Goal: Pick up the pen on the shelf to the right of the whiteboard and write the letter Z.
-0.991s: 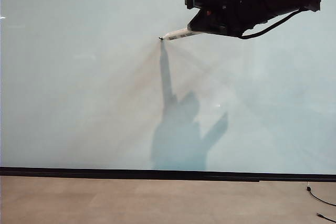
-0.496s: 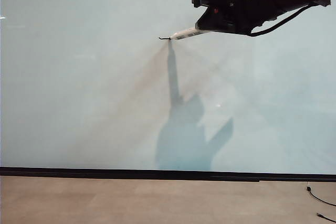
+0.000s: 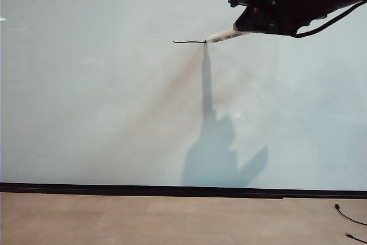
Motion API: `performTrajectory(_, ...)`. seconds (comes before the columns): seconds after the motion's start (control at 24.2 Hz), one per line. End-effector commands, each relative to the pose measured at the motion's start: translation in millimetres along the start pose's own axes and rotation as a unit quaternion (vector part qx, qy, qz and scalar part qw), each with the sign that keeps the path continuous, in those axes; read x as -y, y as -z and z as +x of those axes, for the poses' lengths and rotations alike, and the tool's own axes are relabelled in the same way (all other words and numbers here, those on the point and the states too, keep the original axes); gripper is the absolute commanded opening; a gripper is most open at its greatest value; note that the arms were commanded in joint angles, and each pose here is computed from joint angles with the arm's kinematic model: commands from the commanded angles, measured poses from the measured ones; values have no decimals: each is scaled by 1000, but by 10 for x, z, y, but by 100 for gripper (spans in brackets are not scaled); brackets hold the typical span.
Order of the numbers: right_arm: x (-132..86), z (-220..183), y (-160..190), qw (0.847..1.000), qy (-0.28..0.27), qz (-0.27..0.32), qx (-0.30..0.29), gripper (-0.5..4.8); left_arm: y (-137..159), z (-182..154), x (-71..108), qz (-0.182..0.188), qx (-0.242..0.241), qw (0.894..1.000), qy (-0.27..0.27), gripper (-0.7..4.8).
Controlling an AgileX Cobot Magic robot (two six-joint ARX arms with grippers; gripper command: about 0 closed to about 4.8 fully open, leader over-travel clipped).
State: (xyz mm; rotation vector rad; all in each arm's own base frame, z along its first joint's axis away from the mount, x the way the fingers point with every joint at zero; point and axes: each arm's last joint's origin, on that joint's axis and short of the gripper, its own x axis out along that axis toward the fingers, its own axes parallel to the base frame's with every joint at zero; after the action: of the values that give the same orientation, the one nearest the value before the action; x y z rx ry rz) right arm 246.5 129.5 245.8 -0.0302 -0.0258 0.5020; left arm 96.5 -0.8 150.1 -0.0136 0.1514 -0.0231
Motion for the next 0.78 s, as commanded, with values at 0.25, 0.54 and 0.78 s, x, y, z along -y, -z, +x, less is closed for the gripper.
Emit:
performTrajectory(0.25,-246,-8,16,997,-69,-13,-21,-9,-18,-2,0,2,6,1000,0,-4)
performTrajectory(0.54,-388,-9,77,991,-76,-90,-65,-9,-18,-2,0,2,6,1000,0,-4)
performTrajectory(0.78,-397,92,66,987,-79,-122,-75,-9,-18,-2,0,2,6,1000,0,-4)
